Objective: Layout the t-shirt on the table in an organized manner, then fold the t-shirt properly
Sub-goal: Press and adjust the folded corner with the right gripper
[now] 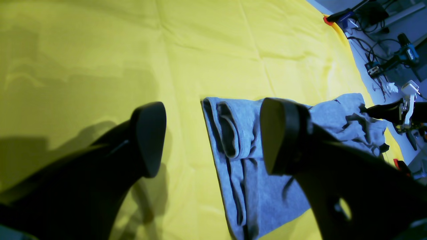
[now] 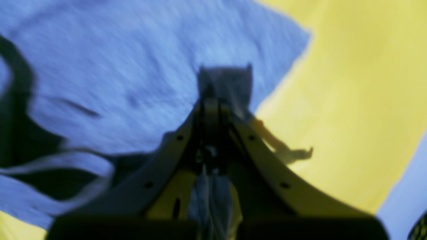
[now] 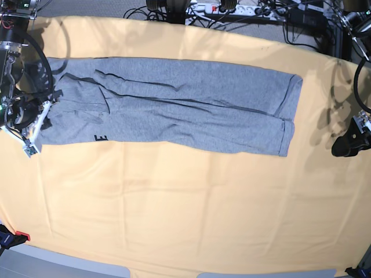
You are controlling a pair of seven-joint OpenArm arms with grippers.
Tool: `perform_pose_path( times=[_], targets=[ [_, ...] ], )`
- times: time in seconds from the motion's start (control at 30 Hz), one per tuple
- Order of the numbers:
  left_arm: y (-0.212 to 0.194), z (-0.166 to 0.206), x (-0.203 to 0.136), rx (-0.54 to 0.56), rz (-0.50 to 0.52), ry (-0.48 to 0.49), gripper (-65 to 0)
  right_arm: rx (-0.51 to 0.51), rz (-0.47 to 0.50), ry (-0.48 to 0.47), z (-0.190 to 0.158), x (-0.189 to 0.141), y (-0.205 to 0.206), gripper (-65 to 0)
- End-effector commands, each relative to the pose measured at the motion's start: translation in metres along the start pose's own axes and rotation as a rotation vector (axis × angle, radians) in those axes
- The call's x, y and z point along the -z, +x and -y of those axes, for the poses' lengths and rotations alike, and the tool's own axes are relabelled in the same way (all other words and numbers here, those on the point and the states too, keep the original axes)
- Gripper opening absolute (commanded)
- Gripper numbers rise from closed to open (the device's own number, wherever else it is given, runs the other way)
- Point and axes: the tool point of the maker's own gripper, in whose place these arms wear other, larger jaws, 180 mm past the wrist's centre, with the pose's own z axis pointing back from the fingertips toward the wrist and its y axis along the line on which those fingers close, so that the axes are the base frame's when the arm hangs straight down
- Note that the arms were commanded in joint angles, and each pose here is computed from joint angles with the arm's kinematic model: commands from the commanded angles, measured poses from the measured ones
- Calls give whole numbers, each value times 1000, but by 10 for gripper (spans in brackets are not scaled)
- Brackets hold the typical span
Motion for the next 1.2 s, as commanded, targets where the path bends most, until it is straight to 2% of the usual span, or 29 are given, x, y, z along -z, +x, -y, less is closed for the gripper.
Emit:
perform_pose_path(
  times=[0.0, 0.1, 0.23, 0.33, 0.4, 0.53, 0.63, 0.73, 0.87, 1.0, 1.17],
  targets=[
    [22, 3, -8, 44, 47, -1, -197, -2, 19, -30, 11, -9, 8, -650],
    [22, 4, -8, 44, 47, -1, -197, 0, 28, -31, 12, -9, 9, -650],
    [22, 3, -8, 45, 48, -1, -197, 0, 91, -67, 22, -20, 21, -650],
    [22, 4, -8, 44, 50, -3, -197, 36, 170, -130, 39, -45, 32, -650],
    [22, 4, -8, 44, 50, -4, -197, 74, 265, -125, 45, -65, 42, -650],
    [27, 3, -13, 44, 73, 3, -208, 111, 474, 39, 32, -94, 57, -650],
    [37, 4, -26, 33, 145, -10, -235, 106, 566, 190, 5, -102, 60, -650],
    [34, -2, -37, 17, 166, 16, -237, 63, 564, 261, -19, -92, 52, -650],
    [16, -9, -47, -16, 143, 46, -236, 101, 530, 263, -31, -76, 40, -650],
    [-10, -13, -51, -55, 86, 67, -236, 130, 517, 203, -27, -64, 33, -650],
    [-19, -15, -53, -69, 66, 73, -234, 232, 494, 257, -25, -40, 20, -650]
  ],
)
